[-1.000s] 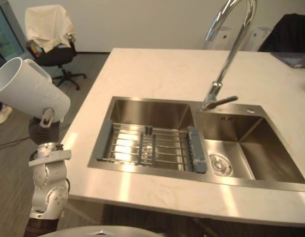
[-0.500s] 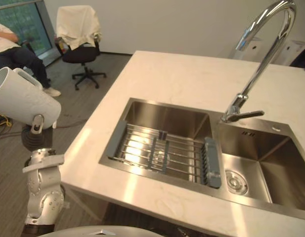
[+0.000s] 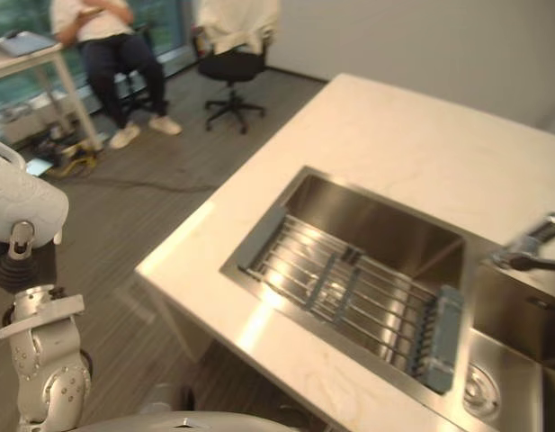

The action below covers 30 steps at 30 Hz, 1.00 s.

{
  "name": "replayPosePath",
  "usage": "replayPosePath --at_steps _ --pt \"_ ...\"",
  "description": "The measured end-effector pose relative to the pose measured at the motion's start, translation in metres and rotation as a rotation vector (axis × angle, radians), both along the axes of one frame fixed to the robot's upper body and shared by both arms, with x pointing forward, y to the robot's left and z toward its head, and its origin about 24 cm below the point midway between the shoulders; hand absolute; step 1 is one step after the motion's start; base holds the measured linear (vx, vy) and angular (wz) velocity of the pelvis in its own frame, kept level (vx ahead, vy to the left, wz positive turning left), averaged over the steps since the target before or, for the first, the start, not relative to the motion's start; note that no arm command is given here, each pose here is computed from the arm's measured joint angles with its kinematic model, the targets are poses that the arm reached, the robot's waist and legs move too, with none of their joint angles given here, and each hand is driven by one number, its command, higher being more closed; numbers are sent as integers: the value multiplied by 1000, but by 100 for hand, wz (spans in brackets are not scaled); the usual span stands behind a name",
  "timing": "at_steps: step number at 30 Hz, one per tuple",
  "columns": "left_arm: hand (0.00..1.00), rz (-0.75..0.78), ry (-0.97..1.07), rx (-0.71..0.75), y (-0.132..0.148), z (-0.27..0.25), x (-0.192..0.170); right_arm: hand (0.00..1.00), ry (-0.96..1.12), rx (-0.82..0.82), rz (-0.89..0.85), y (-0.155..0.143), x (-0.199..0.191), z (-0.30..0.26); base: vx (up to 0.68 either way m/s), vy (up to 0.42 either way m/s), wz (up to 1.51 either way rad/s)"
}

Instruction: Walk over to the sink, pick up the cup, carry it to the dishwasher, place the cup inside the dishwasher, then close the dishwasher door

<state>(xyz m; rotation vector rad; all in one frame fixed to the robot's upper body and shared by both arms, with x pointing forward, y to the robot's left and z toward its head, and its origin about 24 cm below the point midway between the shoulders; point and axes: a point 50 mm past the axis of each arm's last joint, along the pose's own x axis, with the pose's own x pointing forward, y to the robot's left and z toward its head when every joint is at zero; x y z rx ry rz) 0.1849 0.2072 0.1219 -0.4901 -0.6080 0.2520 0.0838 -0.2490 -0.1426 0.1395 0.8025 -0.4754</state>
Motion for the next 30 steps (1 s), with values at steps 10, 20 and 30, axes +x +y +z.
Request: replayPosePath --at_steps 10,20,30 --pt "100 -174 -73 -42 -30 5 22 0 120 -58 -191 -50 -49 7 -164 94 159" --pt "100 -408 -45 -20 -80 3 34 0 143 65 -182 -27 -35 -5 -174 258 121" --pt "100 -597 18 80 -123 -18 46 0 113 93 -150 5 -55 -11 62 29 141"
